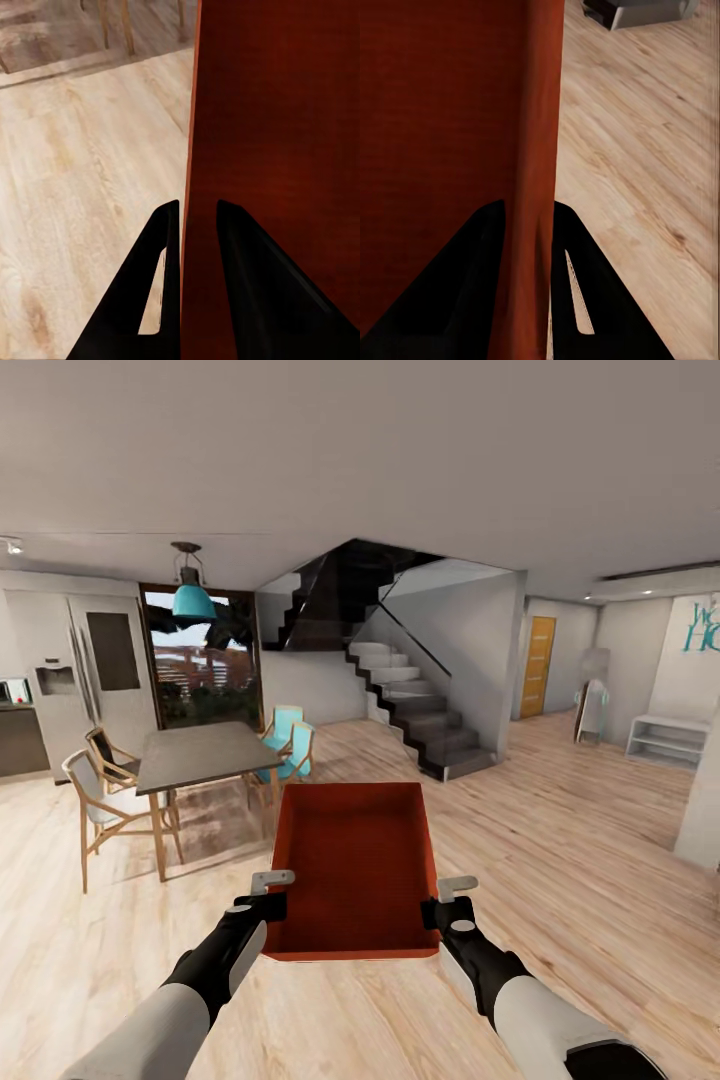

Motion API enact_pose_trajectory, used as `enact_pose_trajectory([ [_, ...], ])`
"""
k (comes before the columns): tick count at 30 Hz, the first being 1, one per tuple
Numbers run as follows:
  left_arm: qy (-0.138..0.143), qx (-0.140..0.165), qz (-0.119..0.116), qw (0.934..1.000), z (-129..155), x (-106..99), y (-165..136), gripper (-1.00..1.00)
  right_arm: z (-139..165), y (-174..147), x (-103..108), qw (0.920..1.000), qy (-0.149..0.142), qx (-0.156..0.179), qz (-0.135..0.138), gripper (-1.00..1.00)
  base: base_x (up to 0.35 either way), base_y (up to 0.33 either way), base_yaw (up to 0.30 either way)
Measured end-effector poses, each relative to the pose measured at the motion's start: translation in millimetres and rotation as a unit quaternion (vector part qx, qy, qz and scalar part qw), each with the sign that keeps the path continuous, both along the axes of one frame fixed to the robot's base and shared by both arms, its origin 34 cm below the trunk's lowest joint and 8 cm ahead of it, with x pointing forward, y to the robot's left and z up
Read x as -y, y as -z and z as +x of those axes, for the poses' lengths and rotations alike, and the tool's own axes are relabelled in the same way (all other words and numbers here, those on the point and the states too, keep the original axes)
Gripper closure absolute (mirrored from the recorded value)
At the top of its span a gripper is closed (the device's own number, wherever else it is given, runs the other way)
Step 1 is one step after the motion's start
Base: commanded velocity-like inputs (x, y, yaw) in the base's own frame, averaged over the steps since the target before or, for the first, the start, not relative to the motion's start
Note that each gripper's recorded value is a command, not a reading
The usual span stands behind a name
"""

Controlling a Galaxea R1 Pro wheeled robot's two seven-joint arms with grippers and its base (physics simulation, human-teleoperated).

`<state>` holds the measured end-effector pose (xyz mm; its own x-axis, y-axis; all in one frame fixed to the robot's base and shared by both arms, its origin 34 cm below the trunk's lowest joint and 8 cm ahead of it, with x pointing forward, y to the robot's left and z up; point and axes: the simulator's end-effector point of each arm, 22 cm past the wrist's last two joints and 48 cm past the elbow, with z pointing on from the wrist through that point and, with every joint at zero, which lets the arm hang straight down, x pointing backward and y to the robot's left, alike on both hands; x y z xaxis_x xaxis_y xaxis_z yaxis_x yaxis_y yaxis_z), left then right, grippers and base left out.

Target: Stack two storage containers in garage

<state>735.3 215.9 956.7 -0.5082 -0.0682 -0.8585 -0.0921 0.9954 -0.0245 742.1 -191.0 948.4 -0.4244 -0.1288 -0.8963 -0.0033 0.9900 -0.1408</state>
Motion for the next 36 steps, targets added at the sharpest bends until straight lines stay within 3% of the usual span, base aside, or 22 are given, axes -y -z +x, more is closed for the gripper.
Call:
enact_pose_trajectory([
  [36, 0.000, 0.000, 0.000, 1.0000, 0.0, 0.1, -0.1, 1.00, 0.1, -0.1, 0.1, 1.0000, 0.000, 0.000, 0.000, 1.00, 0.323, 0.094, -0.244],
])
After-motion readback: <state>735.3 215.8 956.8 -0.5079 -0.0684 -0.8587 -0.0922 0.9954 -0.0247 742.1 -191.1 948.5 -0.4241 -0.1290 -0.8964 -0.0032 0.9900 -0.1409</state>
